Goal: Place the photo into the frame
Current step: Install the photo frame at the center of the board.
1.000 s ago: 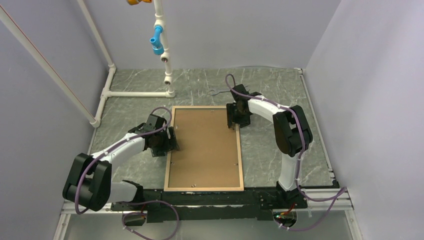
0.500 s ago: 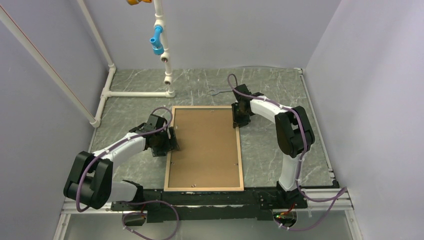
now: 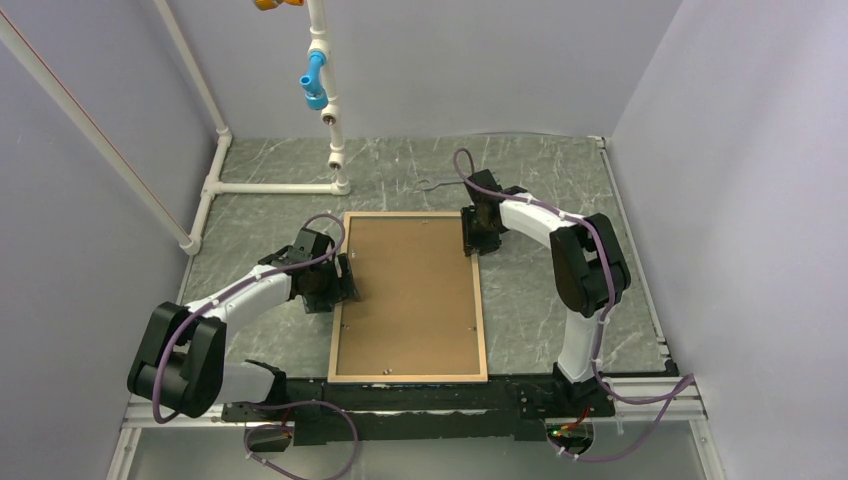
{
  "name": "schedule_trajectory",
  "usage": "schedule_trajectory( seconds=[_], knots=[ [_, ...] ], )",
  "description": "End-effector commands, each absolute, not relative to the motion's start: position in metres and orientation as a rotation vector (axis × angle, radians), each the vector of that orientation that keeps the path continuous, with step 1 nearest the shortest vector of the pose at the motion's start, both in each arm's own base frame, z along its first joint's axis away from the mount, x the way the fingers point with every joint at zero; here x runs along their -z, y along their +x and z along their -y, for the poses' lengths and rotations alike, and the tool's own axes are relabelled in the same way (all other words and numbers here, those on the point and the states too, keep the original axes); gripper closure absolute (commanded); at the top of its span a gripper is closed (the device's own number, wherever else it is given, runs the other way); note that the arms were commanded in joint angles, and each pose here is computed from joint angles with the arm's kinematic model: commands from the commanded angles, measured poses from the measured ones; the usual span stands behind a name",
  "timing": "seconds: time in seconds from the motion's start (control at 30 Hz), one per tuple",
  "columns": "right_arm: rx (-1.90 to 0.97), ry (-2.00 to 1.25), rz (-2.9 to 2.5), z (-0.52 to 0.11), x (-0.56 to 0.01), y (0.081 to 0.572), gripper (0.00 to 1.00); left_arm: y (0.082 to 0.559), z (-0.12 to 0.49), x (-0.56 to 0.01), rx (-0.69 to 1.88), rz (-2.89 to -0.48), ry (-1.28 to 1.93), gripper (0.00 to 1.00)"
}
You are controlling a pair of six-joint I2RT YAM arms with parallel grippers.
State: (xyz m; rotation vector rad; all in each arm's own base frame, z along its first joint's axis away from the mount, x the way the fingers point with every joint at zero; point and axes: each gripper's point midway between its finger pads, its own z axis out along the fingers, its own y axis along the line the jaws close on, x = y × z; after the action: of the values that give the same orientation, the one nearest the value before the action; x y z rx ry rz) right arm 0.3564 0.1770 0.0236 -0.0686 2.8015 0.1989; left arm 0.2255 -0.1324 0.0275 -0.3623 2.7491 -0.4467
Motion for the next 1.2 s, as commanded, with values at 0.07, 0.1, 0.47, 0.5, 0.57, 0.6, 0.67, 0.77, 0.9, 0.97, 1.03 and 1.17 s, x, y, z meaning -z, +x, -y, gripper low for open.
schedule_trajectory(
  seconds=[0.07,0.1,0.47,0.5,0.57,0.6,0.67,0.77,0.9,0.97,1.03,1.17],
  knots=[
    [-0.265,-0.101,-2.774,-0.18,-0.042,0.346,0.24,0.238,0.125,-0.036,0.377,-2.735,-0.331,0.18],
    [-0.302,-0.089,-2.765,-0.182,-0.045,0.345,0.17,0.241,0.124,-0.038,0.374,-2.73,-0.335,0.17],
    [-0.521,-0.025,-2.741,-0.179,-0.056,0.325,0.04,0.306,0.113,-0.064,0.332,-2.682,-0.308,0.19],
    [-0.53,-0.022,-2.738,-0.179,-0.057,0.323,0.04,0.313,0.111,-0.065,0.314,-2.677,-0.311,0.19],
    [-0.543,-0.023,-2.737,-0.179,-0.056,0.319,0.03,0.326,0.11,-0.067,0.297,-2.664,-0.311,0.2],
    [-0.546,-0.019,-2.739,-0.178,-0.055,0.318,0.03,0.333,0.11,-0.069,0.29,-2.658,-0.311,0.21],
    [-0.547,-0.02,-2.741,-0.177,-0.054,0.315,0.03,0.343,0.11,-0.064,0.262,-2.679,-0.304,0.22],
    [-0.556,-0.019,-2.743,-0.178,-0.054,0.313,0.03,0.357,0.108,-0.06,0.223,-2.69,-0.3,0.25],
    [-0.564,-0.015,-2.747,-0.178,-0.052,0.31,0.03,0.364,0.111,-0.049,0.209,-2.716,-0.289,0.3],
    [-0.562,-0.015,-2.75,-0.178,-0.051,0.31,0.03,0.366,0.111,-0.045,0.207,-2.722,-0.288,0.32],
    [-0.56,-0.014,-2.752,-0.177,-0.05,0.31,0.03,0.366,0.114,-0.042,0.208,-2.723,-0.277,0.33],
    [-0.565,-0.015,-2.753,-0.178,-0.049,0.31,0.03,0.366,0.121,-0.037,0.21,-2.733,-0.252,0.32]
  ],
)
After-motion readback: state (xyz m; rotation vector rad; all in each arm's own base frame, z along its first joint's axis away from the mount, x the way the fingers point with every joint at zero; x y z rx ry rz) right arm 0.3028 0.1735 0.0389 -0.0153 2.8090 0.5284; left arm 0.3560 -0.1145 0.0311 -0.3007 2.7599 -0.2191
